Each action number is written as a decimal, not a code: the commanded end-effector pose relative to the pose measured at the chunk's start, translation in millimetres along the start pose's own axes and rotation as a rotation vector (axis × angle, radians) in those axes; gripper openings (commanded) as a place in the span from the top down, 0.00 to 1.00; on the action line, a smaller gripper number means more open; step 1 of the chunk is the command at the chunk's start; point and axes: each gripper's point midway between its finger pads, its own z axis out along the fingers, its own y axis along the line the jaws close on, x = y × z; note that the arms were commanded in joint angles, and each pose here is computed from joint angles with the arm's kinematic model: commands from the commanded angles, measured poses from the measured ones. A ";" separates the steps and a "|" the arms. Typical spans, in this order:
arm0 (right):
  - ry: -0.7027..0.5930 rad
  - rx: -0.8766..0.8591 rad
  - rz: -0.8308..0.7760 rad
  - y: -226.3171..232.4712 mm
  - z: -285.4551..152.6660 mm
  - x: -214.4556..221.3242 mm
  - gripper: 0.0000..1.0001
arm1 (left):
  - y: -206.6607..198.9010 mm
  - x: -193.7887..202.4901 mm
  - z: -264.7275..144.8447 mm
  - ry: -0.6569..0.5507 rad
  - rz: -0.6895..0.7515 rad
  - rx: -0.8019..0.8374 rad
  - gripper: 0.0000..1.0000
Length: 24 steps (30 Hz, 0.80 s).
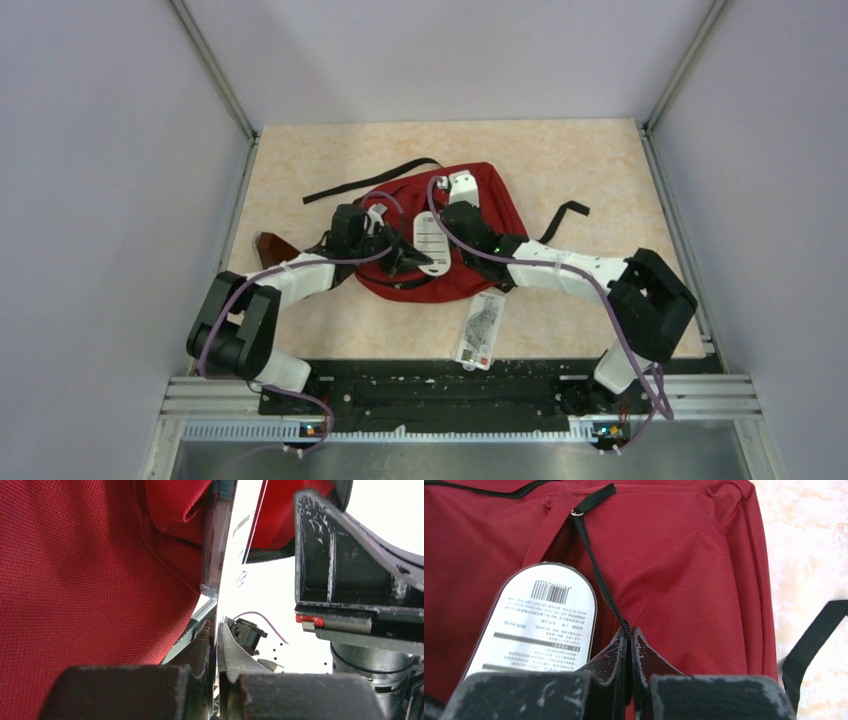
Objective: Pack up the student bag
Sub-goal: Place the stationery in the student bag.
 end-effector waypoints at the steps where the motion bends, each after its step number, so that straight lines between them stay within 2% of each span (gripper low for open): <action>1: -0.187 -0.080 0.073 1.5 -20.3 -56.4 1.00 | 3.8 -15.3 9.0 -0.033 -0.057 -0.016 1.00; 8: -0.226 -0.221 0.011 24.7 -33.1 -51.5 1.00 | -16.1 -58.0 25.8 -0.109 0.000 0.013 1.00; 14: -0.185 -0.270 0.034 34.9 -33.8 -39.3 1.00 | -48.0 -95.7 39.3 -0.228 0.074 0.145 1.00; 18: -0.166 -0.285 0.038 39.8 -31.1 -33.6 1.00 | -62.9 -97.0 52.7 -0.219 0.111 0.239 1.00; 24: -0.134 -0.253 0.043 41.9 -20.9 -26.5 1.00 | -59.3 -84.6 81.0 -0.201 0.216 0.216 1.00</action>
